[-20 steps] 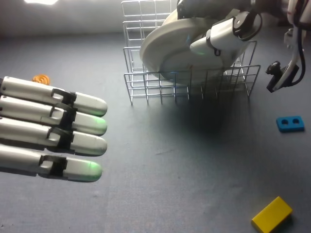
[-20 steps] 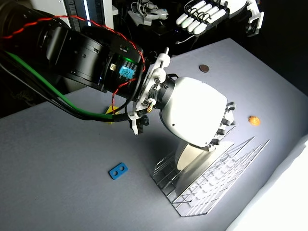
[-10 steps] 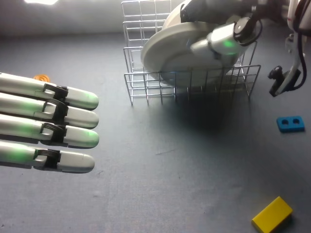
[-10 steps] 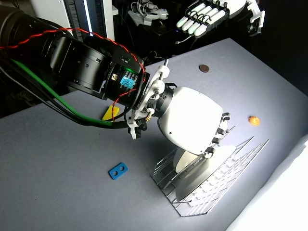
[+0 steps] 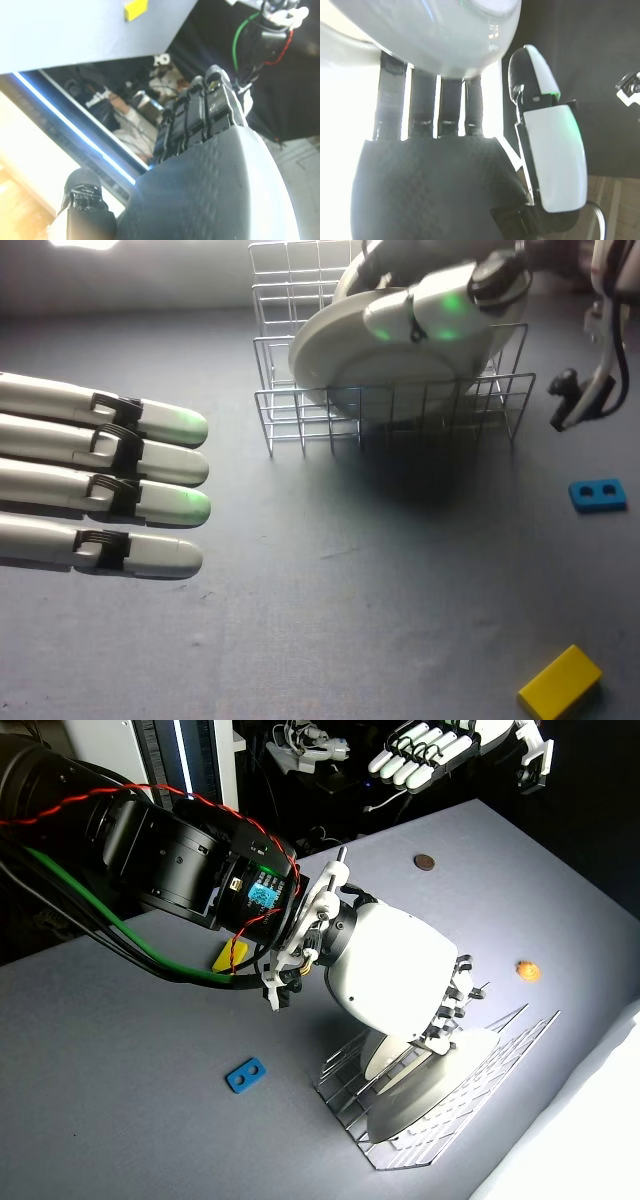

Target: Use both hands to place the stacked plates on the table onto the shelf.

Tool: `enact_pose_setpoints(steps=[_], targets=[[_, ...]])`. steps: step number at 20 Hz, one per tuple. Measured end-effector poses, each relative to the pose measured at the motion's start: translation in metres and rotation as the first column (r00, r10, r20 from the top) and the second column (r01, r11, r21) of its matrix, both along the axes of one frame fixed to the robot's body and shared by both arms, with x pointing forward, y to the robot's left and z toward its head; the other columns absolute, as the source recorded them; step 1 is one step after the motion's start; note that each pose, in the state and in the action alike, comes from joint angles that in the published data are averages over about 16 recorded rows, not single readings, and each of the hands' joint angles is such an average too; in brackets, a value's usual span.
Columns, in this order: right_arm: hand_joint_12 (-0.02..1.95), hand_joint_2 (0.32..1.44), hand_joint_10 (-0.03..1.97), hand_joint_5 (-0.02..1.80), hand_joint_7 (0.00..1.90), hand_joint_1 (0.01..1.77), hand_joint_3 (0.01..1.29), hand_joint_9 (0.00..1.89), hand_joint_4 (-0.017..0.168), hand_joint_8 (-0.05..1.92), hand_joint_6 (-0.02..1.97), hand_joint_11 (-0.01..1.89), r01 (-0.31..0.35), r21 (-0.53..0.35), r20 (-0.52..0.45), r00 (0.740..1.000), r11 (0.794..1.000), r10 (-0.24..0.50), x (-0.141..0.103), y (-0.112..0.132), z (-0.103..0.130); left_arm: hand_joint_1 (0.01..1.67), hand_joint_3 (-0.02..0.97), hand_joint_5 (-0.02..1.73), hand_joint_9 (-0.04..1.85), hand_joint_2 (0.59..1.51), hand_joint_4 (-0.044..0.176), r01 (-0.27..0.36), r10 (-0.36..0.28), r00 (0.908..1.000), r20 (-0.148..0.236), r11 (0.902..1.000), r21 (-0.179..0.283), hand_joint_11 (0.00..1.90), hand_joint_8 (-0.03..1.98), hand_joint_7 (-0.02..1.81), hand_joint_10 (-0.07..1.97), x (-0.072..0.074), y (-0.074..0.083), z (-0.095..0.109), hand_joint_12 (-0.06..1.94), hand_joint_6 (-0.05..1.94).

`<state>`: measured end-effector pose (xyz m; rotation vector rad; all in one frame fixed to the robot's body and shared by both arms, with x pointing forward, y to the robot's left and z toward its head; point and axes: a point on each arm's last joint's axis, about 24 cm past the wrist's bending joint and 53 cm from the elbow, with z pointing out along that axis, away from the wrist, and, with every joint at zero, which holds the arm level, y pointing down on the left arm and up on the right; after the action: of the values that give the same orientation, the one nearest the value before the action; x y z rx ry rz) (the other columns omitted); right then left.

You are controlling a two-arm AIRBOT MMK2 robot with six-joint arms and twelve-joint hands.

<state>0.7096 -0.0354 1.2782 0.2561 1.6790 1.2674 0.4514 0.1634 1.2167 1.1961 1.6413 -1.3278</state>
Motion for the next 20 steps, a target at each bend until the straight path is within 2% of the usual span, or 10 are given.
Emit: enact_pose_setpoints(steps=[5, 10, 12, 15, 20], targets=[[1.13, 1.27, 0.09, 0.66, 0.90, 0.67, 0.01, 0.94, -0.003, 0.04, 0.16, 0.60, -0.022, -0.043, 0.107, 0.994, 0.999, 0.027, -0.018, 0.002, 0.023, 0.01, 0.016, 0.02, 0.02, 1.074, 0.005, 0.003, -0.003, 1.0000, -0.001, 1.0000, -0.007, 0.02, 0.00, 0.02, 0.01, -0.001, -0.001, 0.002, 0.01, 0.02], [1.13, 1.26, 0.09, 0.68, 0.92, 0.57, 0.01, 0.97, -0.001, 0.03, 0.14, 0.62, -0.045, -0.110, 0.240, 0.968, 0.993, 0.070, -0.050, 0.005, 0.042, 0.01, 0.016, 0.07, 0.07, 1.085, 0.005, 0.007, -0.007, 1.0000, -0.003, 0.9999, -0.011, 0.04, 0.00, 0.08, 0.01, -0.003, -0.002, 0.002, 0.03, 0.02], [1.14, 1.26, 0.09, 0.71, 0.95, 0.50, 0.01, 1.00, 0.000, 0.03, 0.14, 0.64, -0.053, -0.141, 0.286, 0.954, 0.989, 0.092, -0.066, 0.006, 0.046, 0.01, 0.017, 0.17, 0.16, 1.098, 0.005, 0.008, -0.008, 1.0000, -0.002, 0.9999, -0.011, 0.08, 0.03, 0.19, 0.06, -0.003, -0.002, 0.002, 0.14, 0.02], [1.20, 1.25, 0.17, 0.76, 0.98, 0.41, 0.01, 1.02, 0.000, 0.11, 0.19, 0.68, -0.066, -0.182, 0.338, 0.933, 0.981, 0.125, -0.087, 0.008, 0.048, 0.01, 0.016, 0.30, 0.29, 1.117, 0.005, 0.008, -0.008, 1.0000, -0.002, 0.9999, -0.011, 0.19, 0.21, 0.36, 0.31, -0.003, -0.002, 0.002, 0.43, 0.14], [1.22, 1.23, 0.21, 0.81, 1.03, 0.30, 0.01, 1.05, 0.002, 0.15, 0.21, 0.73, -0.079, -0.213, 0.379, 0.912, 0.974, 0.156, -0.110, 0.010, 0.050, 0.01, 0.016, 0.44, 0.42, 1.138, 0.005, 0.009, -0.009, 1.0000, -0.002, 0.9999, -0.011, 0.28, 0.31, 0.52, 0.45, -0.003, -0.002, 0.002, 0.63, 0.20]])
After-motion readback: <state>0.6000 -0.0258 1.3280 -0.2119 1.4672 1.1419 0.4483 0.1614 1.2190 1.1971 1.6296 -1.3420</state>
